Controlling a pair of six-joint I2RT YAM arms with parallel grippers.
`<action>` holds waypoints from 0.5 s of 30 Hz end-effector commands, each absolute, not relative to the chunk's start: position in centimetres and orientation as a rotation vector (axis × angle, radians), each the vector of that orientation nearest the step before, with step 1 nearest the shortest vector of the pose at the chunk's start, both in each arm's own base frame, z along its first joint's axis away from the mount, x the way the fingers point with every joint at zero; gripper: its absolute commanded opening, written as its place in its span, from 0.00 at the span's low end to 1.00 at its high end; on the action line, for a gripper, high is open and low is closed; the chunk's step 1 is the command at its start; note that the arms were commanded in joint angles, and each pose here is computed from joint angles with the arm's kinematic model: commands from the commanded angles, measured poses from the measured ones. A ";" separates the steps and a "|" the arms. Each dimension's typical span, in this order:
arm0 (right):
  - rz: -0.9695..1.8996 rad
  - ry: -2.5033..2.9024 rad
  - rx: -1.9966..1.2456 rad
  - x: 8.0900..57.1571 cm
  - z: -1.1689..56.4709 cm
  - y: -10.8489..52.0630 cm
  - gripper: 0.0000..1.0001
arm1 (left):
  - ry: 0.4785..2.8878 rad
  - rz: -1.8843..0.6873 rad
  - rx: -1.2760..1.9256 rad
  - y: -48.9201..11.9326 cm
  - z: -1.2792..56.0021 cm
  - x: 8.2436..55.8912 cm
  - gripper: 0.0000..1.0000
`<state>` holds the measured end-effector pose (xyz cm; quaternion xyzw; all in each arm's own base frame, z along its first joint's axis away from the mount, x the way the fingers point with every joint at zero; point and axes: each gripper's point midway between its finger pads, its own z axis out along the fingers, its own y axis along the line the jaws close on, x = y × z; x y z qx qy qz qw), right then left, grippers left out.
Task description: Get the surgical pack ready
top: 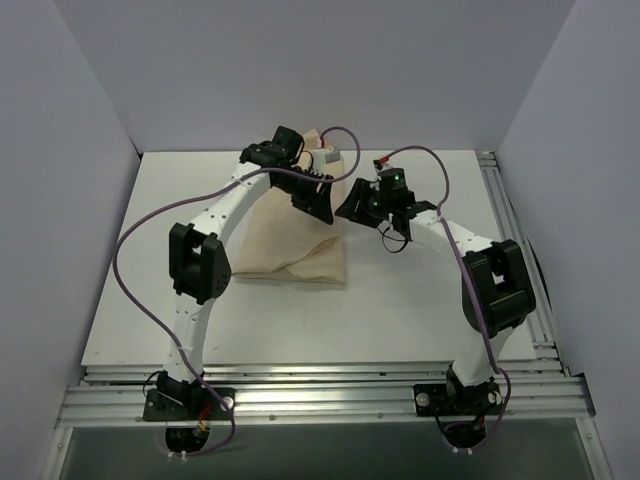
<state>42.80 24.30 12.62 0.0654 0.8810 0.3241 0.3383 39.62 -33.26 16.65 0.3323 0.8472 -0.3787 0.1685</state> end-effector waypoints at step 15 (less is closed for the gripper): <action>0.961 2.439 0.050 40.9 7.7 28.5 0.40 | 2.689 -0.452 0.454 -10.3 10.9 42.3 0.53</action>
